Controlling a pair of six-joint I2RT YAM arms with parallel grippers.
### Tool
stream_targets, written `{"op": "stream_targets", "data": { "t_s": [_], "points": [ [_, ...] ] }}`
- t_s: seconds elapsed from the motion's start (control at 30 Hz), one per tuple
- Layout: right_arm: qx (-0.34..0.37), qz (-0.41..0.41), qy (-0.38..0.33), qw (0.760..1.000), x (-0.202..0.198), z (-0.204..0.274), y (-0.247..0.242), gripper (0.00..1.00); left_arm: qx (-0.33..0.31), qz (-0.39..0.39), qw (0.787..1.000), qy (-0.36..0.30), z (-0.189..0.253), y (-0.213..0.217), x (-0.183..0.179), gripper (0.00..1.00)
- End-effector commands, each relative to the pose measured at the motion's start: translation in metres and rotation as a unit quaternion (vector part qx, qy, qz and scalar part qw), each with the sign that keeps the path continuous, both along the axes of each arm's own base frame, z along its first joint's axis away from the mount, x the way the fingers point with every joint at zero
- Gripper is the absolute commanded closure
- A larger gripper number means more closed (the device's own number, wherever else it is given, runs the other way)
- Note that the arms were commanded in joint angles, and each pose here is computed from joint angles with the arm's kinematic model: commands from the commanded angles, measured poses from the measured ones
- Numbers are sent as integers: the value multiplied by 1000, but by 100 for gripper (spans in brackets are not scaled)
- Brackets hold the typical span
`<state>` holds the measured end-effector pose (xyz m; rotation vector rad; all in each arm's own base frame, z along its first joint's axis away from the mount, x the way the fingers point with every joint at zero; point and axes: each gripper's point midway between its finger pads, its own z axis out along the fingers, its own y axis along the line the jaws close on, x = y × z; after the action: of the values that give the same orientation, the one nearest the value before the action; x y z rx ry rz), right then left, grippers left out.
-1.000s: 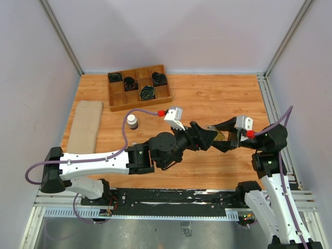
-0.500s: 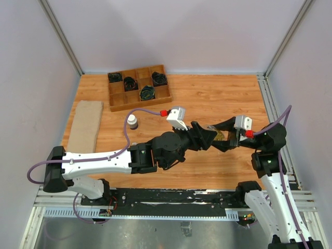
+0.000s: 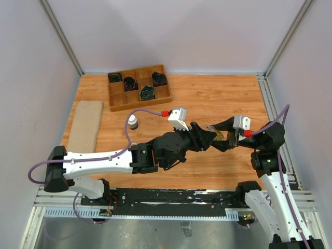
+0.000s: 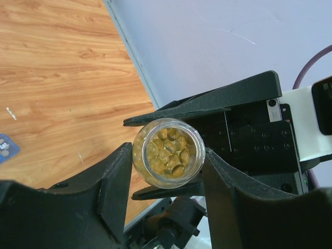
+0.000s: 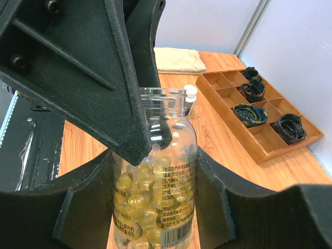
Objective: Sort the pills into containers
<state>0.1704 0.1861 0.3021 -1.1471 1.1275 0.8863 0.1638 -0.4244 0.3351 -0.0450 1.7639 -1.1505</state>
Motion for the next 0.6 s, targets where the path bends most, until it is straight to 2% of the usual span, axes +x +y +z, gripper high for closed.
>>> {"op": "stream_targets", "data": {
  "t_s": [0.0, 0.1, 0.23, 0.37, 0.57],
  "points": [
    [-1, 5, -21, 1000, -3, 6, 2, 80, -16, 7, 1000, -3, 11, 1, -2, 61],
    [-2, 3, -22, 1000, -2, 6, 2, 67, -20, 13, 1000, -3, 12, 5, 0, 67],
    [-2, 3, -21, 1000, -2, 5, 2, 54, -23, 16, 1000, -3, 13, 7, 0, 74],
    [-2, 2, -23, 1000, -2, 6, 2, 50, -25, 21, 999, -4, 14, 8, 1, 77],
    [-7, -8, -18, 1000, 2, 4, 1, 49, -25, 20, 999, -5, 14, 7, 1, 78]
  ]
}}
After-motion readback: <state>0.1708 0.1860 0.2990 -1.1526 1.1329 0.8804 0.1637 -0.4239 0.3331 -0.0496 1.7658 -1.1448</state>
